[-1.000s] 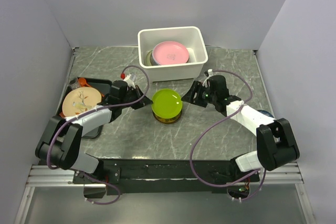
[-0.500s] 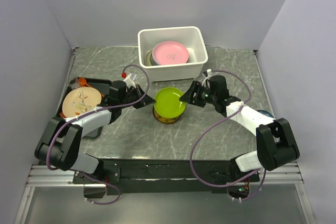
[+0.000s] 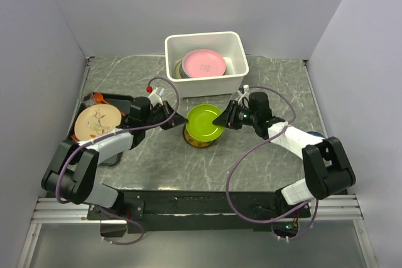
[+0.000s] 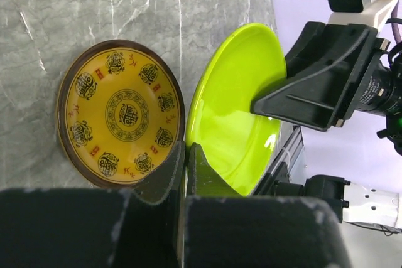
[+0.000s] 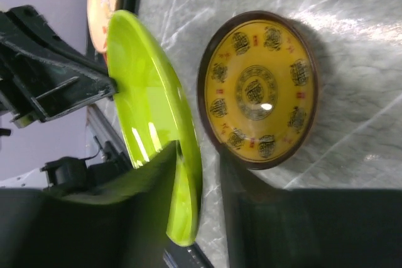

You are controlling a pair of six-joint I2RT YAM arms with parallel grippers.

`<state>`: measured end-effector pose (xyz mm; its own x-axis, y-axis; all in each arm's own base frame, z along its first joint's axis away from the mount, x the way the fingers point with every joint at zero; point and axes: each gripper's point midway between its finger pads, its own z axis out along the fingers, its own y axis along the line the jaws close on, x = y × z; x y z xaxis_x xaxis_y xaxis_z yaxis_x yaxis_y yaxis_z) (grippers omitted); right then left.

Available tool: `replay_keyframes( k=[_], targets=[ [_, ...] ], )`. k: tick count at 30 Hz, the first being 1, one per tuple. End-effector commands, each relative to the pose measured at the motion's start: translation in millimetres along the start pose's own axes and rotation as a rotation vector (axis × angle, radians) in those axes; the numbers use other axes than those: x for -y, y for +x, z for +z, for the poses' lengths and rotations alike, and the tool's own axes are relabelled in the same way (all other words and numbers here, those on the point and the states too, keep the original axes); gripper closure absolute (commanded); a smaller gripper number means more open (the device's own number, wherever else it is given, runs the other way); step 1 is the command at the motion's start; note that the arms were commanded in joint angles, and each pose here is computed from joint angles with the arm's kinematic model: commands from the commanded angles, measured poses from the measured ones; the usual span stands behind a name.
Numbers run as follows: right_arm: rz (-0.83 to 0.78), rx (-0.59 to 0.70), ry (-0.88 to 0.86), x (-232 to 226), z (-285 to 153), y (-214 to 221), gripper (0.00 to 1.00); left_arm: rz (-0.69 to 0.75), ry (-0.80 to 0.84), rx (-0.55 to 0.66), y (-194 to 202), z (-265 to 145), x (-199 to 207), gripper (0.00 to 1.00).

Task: Place the plates into the plastic bin on the countertop
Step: Pick up the plate at the center of the board, then place the plate in the plastic bin.

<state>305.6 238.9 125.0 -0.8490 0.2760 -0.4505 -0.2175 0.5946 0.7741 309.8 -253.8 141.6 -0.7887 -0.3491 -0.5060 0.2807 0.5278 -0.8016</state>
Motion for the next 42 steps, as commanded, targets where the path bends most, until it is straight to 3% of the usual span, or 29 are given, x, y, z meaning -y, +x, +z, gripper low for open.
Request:
replay_keyframes(
  k=[1,3,6,10,18,21,27,33,42],
  targets=[
    [-0.031,-0.005,-0.066,-14.1,2.6,-0.4,0.70,0.029,0.078,0.019,-5.7,-1.8,18.5,0.99],
    [-0.033,-0.007,-0.069,-15.4,3.2,-0.6,0.83,0.029,0.072,0.018,-4.9,-2.1,17.1,0.99],
    [-0.032,-0.008,-0.067,-14.5,3.2,-0.1,0.94,0.037,0.053,0.027,-6.8,-3.1,15.0,0.98],
    [-0.036,-0.008,-0.068,-16.4,3.3,-0.7,0.98,0.054,0.006,0.049,-9.5,-6.2,8.2,0.89],
    [-0.038,-0.009,-0.069,-17.1,2.9,-1.6,0.99,0.088,-0.050,0.096,-15.9,-14.9,2.9,0.40],
    [-0.041,-0.005,-0.067,-17.6,1.7,-2.0,0.99,0.096,-0.061,0.098,-16.1,-16.0,1.3,0.26],
    [-0.056,0.008,-0.033,-14.5,-1.8,-4.3,0.99,0.099,-0.089,0.114,-16.6,-19.4,-3.6,0.08],
    [-0.081,0.029,-0.012,-21.5,-6.3,-16.0,0.99,0.113,-0.201,0.176,-25.5,-33.1,-16.9,0.01],
    [-0.115,0.053,-0.021,-38.8,-6.5,-38.0,1.00,0.105,-0.390,0.258,-37.7,-55.5,-43.3,0.01]
  ],
)
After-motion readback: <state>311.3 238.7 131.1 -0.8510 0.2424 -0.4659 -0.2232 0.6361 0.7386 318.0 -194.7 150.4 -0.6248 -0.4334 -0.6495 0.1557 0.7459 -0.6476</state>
